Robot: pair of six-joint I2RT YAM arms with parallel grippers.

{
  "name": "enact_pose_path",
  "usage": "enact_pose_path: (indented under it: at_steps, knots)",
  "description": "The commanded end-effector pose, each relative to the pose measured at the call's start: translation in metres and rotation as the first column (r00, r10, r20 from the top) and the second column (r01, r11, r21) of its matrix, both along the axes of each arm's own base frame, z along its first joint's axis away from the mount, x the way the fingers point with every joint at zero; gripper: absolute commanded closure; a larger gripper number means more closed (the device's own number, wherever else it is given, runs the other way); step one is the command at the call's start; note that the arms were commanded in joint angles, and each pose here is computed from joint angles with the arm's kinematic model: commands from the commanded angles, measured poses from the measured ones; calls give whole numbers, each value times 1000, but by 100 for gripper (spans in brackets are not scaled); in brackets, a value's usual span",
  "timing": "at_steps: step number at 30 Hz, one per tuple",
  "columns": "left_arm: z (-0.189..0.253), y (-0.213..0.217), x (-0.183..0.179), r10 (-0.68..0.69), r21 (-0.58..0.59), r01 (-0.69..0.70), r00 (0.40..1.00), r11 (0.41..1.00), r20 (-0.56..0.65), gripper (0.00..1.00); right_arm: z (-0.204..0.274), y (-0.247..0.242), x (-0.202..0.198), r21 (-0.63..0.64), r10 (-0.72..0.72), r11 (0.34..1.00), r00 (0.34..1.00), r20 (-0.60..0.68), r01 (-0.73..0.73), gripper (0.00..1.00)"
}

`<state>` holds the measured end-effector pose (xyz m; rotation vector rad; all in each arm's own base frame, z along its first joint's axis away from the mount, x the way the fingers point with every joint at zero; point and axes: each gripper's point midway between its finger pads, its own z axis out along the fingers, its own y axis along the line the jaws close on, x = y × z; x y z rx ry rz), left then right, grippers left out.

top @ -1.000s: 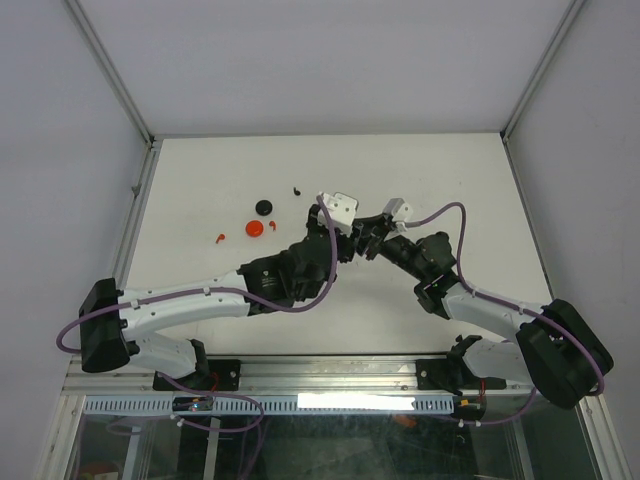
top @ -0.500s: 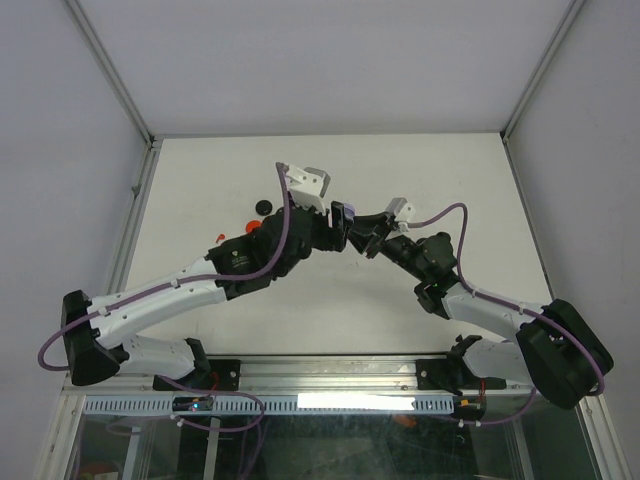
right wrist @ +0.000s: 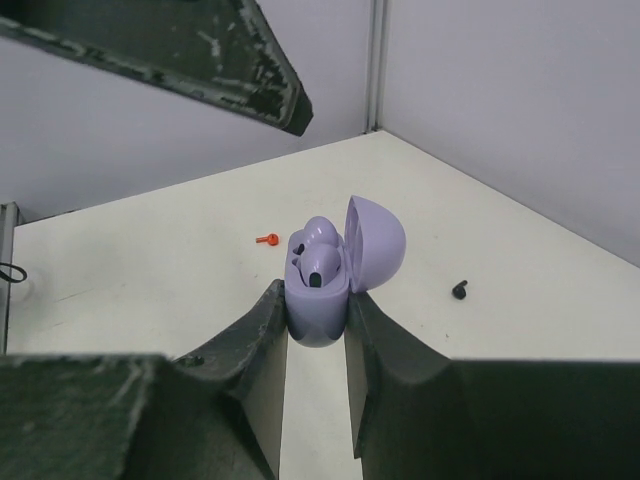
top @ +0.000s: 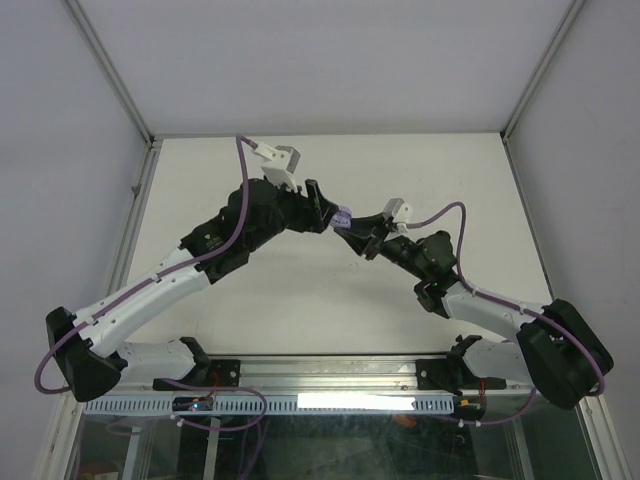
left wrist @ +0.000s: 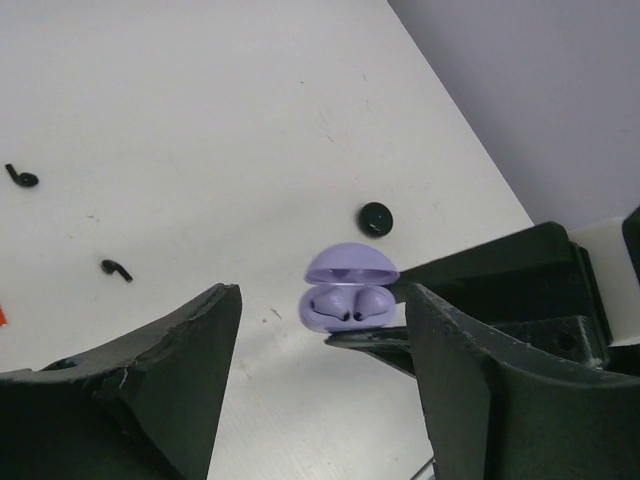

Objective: Insert the wireless bluetooth earbuds into the charging case
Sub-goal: Place the earbud in the charging case, then close the charging case.

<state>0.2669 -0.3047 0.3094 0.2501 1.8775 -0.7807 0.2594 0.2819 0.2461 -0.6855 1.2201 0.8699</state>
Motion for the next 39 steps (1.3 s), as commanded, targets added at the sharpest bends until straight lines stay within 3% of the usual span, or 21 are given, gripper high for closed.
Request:
enact_pose_path:
  at_steps: [1,9,14,22,29,39]
  knots:
    - [33,17,-2,-66,-94,68,997,993,31,30,41,8,-12,44,75,996,992,104,-80,98]
    - [28,14,-13,-266,-194,262,964,945,3,18,49,23,-33,43,249,966,964,97,-254,98]
    - [19,10,-15,-352,-248,333,935,910,-33,18,56,24,-38,69,302,949,949,87,-308,98]
    - [17,-7,-39,-537,-322,502,843,802,-23,23,60,23,-39,111,361,924,931,54,-365,97]
    - [23,-10,-48,-591,-335,565,806,754,27,29,55,24,-41,134,439,890,898,11,-437,97]
    - [38,-4,-57,-591,-309,601,795,737,136,31,30,31,-45,113,511,859,853,-105,-500,96]
